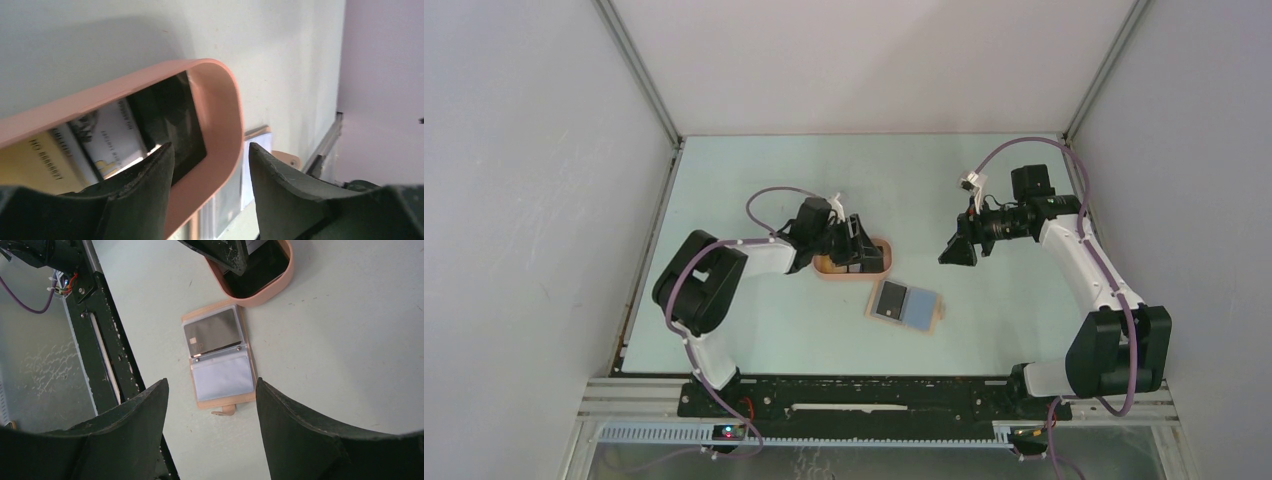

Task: Put the credit cards into the card holder
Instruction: Pick up the credit card from the storage box.

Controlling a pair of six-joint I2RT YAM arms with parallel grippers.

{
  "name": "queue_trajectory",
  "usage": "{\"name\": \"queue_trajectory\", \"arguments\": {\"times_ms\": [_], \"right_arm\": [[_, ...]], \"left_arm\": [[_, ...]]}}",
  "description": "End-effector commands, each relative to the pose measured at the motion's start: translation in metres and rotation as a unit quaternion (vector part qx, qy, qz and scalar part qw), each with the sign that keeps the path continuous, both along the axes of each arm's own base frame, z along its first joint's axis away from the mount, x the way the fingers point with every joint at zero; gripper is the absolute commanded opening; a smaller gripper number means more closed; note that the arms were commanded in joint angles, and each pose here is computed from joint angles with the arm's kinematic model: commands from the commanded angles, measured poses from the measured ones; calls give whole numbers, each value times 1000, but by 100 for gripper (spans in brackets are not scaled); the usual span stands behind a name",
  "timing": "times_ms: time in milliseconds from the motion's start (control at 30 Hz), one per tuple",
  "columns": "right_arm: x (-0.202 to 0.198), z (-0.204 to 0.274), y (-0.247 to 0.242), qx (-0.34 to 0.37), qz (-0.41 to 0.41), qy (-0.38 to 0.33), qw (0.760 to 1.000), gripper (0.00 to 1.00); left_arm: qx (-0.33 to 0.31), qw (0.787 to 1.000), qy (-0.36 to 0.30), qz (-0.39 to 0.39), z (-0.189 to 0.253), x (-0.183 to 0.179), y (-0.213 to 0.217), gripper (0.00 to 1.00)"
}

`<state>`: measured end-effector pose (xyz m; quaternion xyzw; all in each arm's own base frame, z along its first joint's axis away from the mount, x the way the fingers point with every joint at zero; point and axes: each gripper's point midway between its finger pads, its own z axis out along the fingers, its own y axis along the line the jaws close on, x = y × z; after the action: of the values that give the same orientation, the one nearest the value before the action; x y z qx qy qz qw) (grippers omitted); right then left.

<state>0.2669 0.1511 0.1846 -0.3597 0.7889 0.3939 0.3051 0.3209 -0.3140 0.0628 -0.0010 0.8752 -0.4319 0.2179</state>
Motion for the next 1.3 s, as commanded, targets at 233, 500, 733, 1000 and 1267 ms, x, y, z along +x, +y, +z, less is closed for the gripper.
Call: {"name": "queue_trajectory", "arguments": {"times_ms": [233, 500, 733, 1000, 1267], "right_arm": [[-9, 9, 8, 30, 17, 10, 999, 73], [-7, 8, 64, 46, 40, 43, 997, 68], [15, 3, 136, 56, -5, 83, 995, 69], [67, -33, 194, 39, -143, 163, 976, 68], [86, -73, 216, 23, -230, 204, 951, 66]], "left_arm": [[129, 982, -134, 44, 29, 18, 57, 62], [182, 944, -259, 97, 79, 9, 107, 63], [201, 927, -270, 167, 78, -3, 148, 78], [143, 937, -235, 215, 49, -13, 161, 70], [126, 945, -225, 202, 41, -3, 149, 57]]}}
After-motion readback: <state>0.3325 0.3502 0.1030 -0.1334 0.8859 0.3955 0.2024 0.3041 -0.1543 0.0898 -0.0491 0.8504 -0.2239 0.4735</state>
